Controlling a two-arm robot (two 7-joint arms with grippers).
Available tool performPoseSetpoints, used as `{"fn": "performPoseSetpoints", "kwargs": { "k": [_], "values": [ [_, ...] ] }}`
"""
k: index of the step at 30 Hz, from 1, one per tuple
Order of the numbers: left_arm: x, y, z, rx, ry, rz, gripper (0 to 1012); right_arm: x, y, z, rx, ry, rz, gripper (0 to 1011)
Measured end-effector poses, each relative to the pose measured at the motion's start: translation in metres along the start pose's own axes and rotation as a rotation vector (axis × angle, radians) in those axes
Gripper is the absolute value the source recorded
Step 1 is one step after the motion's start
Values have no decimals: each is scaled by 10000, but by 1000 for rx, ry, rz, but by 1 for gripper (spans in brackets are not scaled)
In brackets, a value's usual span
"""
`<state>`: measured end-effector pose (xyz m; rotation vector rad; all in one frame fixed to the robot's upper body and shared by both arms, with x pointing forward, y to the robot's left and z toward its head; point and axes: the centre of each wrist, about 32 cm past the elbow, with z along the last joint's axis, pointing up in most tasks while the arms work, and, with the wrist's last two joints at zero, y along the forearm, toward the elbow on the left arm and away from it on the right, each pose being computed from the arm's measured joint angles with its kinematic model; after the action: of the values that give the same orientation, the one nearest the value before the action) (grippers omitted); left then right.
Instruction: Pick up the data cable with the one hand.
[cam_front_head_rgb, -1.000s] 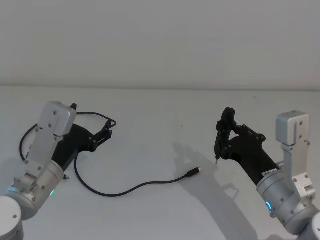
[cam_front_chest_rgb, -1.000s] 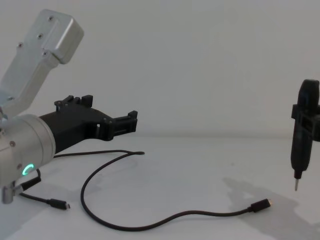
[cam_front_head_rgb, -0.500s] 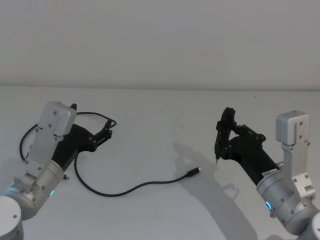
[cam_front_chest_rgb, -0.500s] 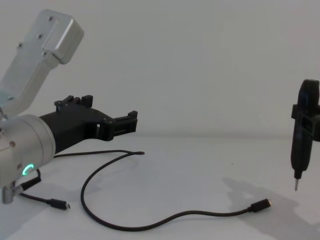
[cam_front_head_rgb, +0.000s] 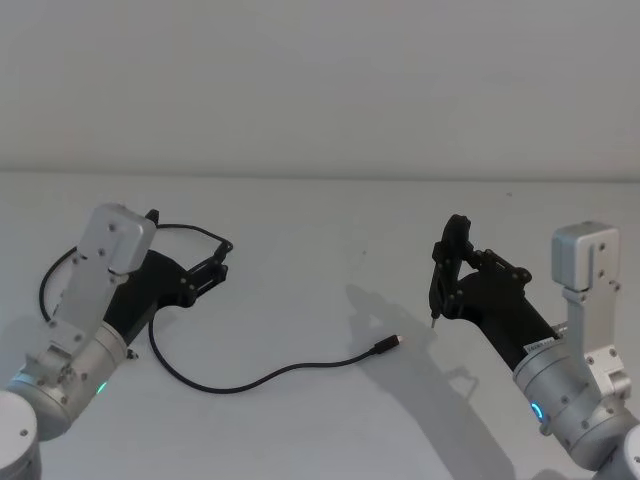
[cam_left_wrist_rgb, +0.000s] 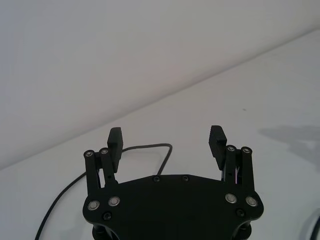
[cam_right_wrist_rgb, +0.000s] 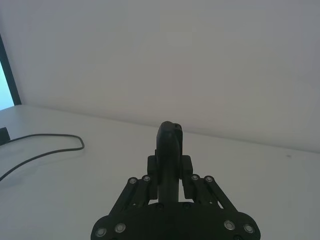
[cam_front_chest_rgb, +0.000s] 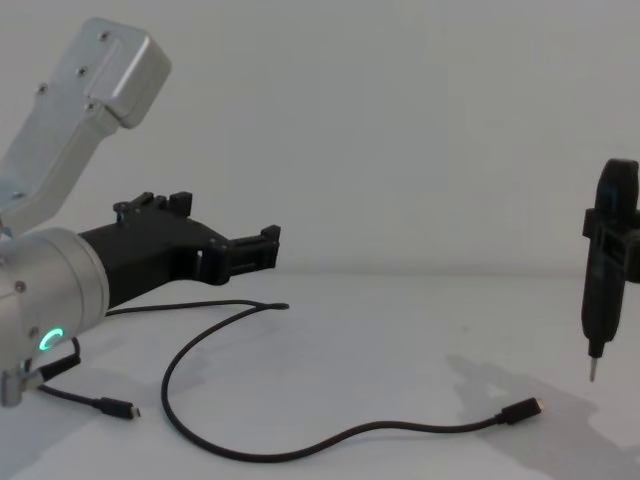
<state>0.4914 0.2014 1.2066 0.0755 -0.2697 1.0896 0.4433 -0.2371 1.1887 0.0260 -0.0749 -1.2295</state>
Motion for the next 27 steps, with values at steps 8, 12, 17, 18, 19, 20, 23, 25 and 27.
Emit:
{"fn": "performPoseSetpoints", "kwargs": {
  "k": [8,12,17,18,19,20,23,25,27],
  "values": [
    [118,38,50,16,-21,-95,1001,0,0,0,0,0,0,275],
    [206,61,76,29,-36,-150,1001,0,0,0,0,0,0,275],
    [339,96,106,52,-58,-225,1001,0,0,0,0,0,0,274],
    [387,107,117,61,-65,-249,1002,0,0,0,0,0,0,274],
    [413,113,122,66,-67,-266,1001,0,0,0,0,0,0,275],
    [439,118,127,71,-71,-279,1001,0,0,0,0,0,0,275],
    [560,139,157,91,-87,-337,1002,0,0,0,0,0,0,275],
    [664,150,176,112,-98,-383,1002,0,0,0,0,0,0,275],
    [760,152,199,132,-108,-425,1001,0,0,0,0,0,0,275]
  ]
}}
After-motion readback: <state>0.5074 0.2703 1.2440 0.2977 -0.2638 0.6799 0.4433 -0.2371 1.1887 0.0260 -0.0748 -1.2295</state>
